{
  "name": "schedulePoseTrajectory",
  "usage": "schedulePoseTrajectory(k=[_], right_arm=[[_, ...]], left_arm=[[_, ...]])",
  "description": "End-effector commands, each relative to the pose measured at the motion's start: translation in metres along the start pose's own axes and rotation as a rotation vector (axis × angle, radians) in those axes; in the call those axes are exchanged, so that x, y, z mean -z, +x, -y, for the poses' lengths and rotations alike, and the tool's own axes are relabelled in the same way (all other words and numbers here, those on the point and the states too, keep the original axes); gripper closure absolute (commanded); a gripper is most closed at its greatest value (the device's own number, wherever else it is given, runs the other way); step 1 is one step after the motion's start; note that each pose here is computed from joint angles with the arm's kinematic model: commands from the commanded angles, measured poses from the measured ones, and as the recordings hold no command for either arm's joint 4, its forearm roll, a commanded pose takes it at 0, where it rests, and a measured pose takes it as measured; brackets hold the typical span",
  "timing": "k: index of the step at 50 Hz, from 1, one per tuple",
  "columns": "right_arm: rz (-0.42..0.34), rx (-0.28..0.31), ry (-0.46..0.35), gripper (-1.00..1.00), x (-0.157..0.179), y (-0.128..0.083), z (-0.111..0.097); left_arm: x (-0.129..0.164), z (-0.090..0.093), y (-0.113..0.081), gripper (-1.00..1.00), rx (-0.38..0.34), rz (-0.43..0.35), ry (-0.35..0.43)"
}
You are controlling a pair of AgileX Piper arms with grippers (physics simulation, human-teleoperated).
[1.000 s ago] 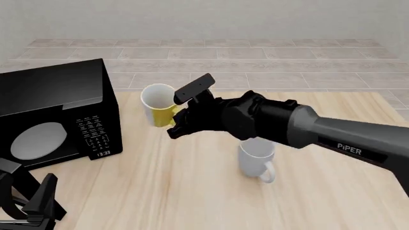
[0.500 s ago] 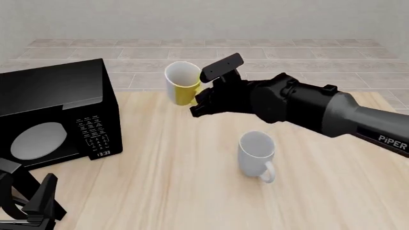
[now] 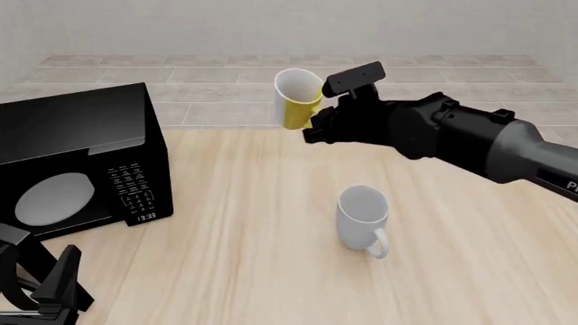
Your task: Put the yellow and white mug to the front of the white mug.
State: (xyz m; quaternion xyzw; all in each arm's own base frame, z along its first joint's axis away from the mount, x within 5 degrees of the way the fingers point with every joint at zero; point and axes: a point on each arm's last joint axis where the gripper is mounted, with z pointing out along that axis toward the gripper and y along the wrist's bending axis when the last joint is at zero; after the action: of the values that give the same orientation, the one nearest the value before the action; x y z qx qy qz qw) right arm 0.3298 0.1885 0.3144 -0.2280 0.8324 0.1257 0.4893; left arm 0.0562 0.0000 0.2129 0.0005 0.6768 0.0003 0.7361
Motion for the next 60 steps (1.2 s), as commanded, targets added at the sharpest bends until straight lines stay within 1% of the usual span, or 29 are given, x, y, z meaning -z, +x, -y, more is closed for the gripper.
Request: schedulePoseTrajectory(k=[1, 14, 16, 27, 38, 46, 48, 60], right_arm=[[0.009, -0.056, 0.056, 1.0, 0.003, 0.004, 0.024], [0.002, -0.085, 0.09, 1.0, 0.005, 0.013, 0.038], [0.001, -0.097, 0.1, 1.0, 0.005, 0.016, 0.042], [-0.003, -0.128, 0.136, 1.0, 0.004, 0.024, 0.057], [-0.018, -0.142, 0.16, 1.0, 0.0, 0.031, 0.068], [-0.036, -0.166, 0.189, 1.0, -0.003, 0.039, 0.081], [-0.047, -0.16, 0.196, 1.0, -0.004, 0.041, 0.084], [-0.043, -0.186, 0.22, 1.0, -0.001, 0.044, 0.093]], left_arm=[[0.0, 0.0, 0.0, -1.0, 0.0, 0.0, 0.0], [0.0, 0.0, 0.0, -1.0, 0.0, 0.0, 0.0], [0.0, 0.0, 0.0, -1.0, 0.0, 0.0, 0.0], [0.0, 0.0, 0.0, -1.0, 0.0, 0.0, 0.0], [0.0, 0.0, 0.0, -1.0, 0.0, 0.0, 0.0], [0.0, 0.0, 0.0, -1.0, 0.0, 0.0, 0.0], [0.0, 0.0, 0.0, -1.0, 0.0, 0.0, 0.0], [0.0, 0.0, 0.0, -1.0, 0.0, 0.0, 0.0]])
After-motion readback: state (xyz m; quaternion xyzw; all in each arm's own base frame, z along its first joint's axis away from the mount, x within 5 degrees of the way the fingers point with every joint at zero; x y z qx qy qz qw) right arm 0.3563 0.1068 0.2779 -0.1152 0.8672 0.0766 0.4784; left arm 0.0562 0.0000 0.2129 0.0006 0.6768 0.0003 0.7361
